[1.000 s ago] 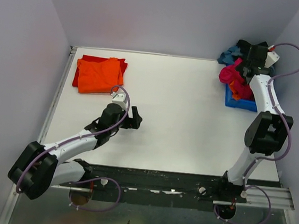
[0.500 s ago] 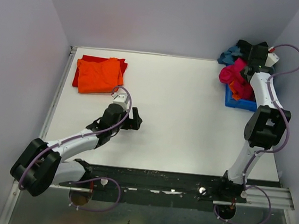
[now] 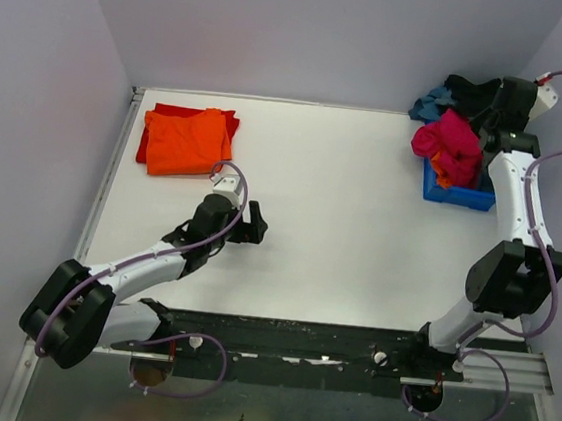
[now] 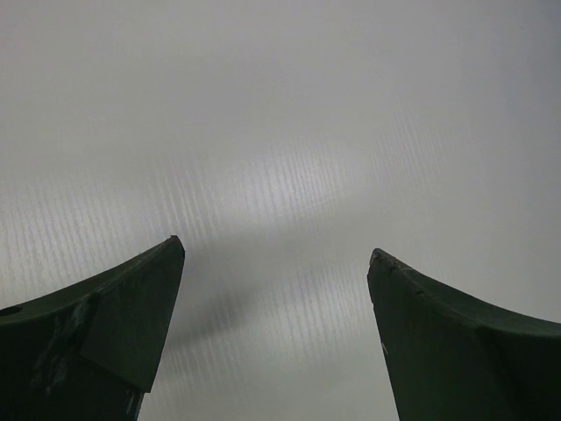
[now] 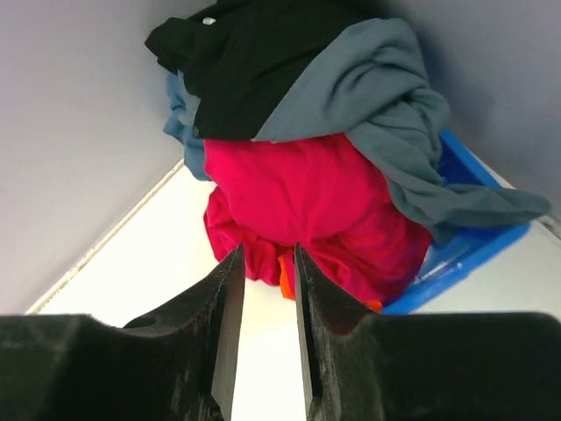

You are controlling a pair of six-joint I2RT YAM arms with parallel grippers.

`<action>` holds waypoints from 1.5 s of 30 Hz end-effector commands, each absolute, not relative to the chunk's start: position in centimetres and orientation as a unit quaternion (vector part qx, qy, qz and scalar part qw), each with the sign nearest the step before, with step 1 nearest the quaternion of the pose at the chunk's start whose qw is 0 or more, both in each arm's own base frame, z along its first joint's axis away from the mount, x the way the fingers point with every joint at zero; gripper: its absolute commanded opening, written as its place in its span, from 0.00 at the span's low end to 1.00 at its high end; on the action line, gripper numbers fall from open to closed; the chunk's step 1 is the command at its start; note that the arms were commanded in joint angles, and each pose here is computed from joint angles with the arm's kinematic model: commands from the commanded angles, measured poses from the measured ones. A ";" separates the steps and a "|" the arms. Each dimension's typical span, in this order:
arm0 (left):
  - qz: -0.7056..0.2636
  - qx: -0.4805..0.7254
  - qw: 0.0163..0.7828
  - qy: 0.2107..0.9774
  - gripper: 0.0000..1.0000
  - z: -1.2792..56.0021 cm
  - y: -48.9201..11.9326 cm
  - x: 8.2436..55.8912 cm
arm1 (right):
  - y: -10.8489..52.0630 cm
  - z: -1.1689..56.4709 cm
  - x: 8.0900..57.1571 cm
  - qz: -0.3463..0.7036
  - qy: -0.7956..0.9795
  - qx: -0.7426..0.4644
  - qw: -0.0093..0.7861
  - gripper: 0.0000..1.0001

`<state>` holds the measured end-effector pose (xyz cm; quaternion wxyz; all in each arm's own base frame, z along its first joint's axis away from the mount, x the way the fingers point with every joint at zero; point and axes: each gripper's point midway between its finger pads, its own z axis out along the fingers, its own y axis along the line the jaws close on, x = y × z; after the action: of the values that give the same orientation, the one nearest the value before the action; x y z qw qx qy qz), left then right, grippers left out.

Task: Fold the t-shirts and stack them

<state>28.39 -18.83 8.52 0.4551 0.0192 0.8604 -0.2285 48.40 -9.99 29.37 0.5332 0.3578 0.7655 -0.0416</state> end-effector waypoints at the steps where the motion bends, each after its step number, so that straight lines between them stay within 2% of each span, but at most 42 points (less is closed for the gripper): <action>1: -0.235 0.028 0.461 0.855 0.99 9.3 -19.5 29.0 | -10.3 23.7 51.4 -0.022 0.802 0.350 0.483 0.42; 3: -0.234 0.029 0.459 0.857 0.99 9.1 -19.6 29.1 | -10.5 22.6 52.3 -0.015 0.803 0.353 0.480 0.50; 10: -0.223 0.028 0.459 0.860 0.99 8.9 -19.4 29.4 | -11.2 19.5 54.7 -0.019 0.811 0.354 0.465 0.50; 12: -0.220 0.026 0.460 0.860 0.99 8.9 -19.3 29.5 | -11.5 18.5 55.1 -0.022 0.814 0.358 0.458 0.42; 13: -0.220 0.027 0.460 0.860 0.99 8.9 -19.3 29.4 | -11.7 18.1 55.1 -0.024 0.814 0.361 0.455 0.35; 15: -0.217 0.027 0.460 0.861 0.99 8.8 -19.2 29.5 | -11.7 17.7 55.0 -0.025 0.814 0.364 0.451 0.10; 16: -0.217 0.027 0.460 0.861 0.99 8.8 -19.2 29.5 | -11.7 17.7 54.7 -0.025 0.814 0.366 0.450 0.01; 22: -0.218 0.027 0.460 0.860 0.99 8.9 -19.3 29.5 | -11.0 22.5 52.4 -0.014 0.798 0.356 0.486 0.01; 32: -0.227 0.029 0.463 0.856 0.99 9.2 -19.4 29.2 | -7.7 39.7 45.8 0.057 0.738 0.287 0.608 0.01; 37: -0.232 0.032 0.460 0.857 0.99 9.2 -19.6 29.1 | -5.9 44.8 42.7 0.086 0.729 0.254 0.630 0.01; 45: -0.234 0.034 0.461 0.855 0.99 9.3 -19.8 29.2 | 3.7 47.5 38.8 0.282 0.739 0.106 0.603 0.01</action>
<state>28.87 -19.12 8.13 0.4490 0.0247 0.8652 -0.2220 41.97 -3.05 44.88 0.6132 0.2160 0.7449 0.1497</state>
